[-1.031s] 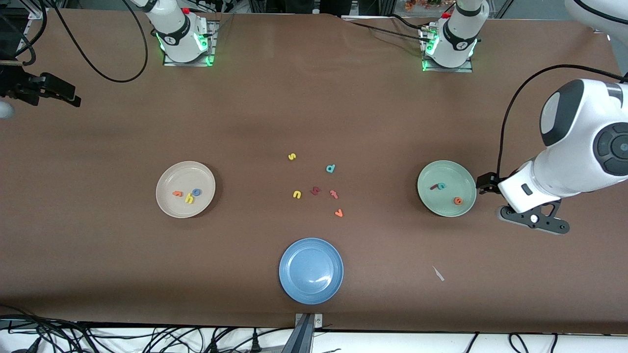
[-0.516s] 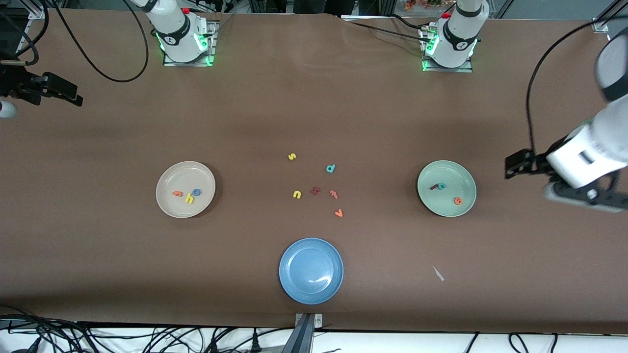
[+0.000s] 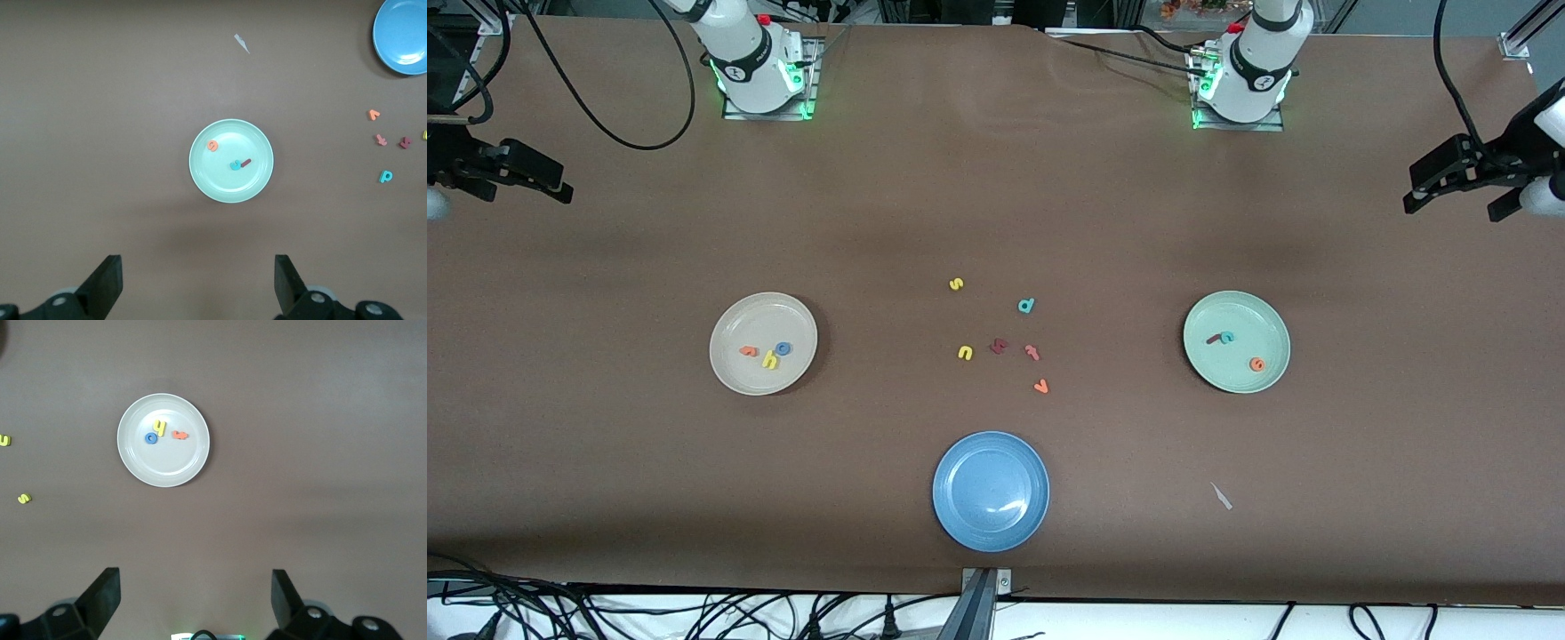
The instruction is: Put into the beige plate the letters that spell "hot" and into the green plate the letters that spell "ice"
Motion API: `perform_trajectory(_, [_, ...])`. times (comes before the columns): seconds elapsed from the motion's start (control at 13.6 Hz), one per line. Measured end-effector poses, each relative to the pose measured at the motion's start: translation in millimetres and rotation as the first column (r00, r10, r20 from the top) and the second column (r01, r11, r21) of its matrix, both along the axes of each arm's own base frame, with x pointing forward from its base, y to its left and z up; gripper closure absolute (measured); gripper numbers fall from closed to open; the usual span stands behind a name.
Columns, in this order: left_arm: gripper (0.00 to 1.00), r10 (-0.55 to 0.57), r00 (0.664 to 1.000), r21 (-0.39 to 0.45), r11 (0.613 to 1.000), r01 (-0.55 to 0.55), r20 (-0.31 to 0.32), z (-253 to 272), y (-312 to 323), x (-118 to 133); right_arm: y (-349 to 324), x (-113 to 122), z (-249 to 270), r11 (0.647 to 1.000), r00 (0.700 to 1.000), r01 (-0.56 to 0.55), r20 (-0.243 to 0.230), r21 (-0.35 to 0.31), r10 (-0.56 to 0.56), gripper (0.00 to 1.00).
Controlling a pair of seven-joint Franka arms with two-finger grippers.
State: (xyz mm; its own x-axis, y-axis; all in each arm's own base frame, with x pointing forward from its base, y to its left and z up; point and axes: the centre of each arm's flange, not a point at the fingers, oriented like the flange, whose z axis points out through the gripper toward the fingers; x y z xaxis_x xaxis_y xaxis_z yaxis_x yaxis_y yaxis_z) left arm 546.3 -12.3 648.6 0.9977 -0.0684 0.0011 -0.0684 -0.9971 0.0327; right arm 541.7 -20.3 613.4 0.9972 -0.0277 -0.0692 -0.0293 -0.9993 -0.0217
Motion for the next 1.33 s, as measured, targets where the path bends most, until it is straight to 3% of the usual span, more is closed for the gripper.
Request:
perform_trajectory(0.88, [0.0, -0.037, 0.999, 0.0, 0.999, 0.037, -0.012, 0, -21, -5, 1, 9, -17, 1.0, 1.0, 0.0, -0.028, -0.002, 0.0, 0.0])
perform_trajectory(1.33, [0.0, 0.029, 0.999, 0.003, 1.0, -0.029, -0.043, -3, -15, -8, 3, 12, -24, 1.0, 0.999, -0.003, -0.041, -0.003, 0.003, 0.0])
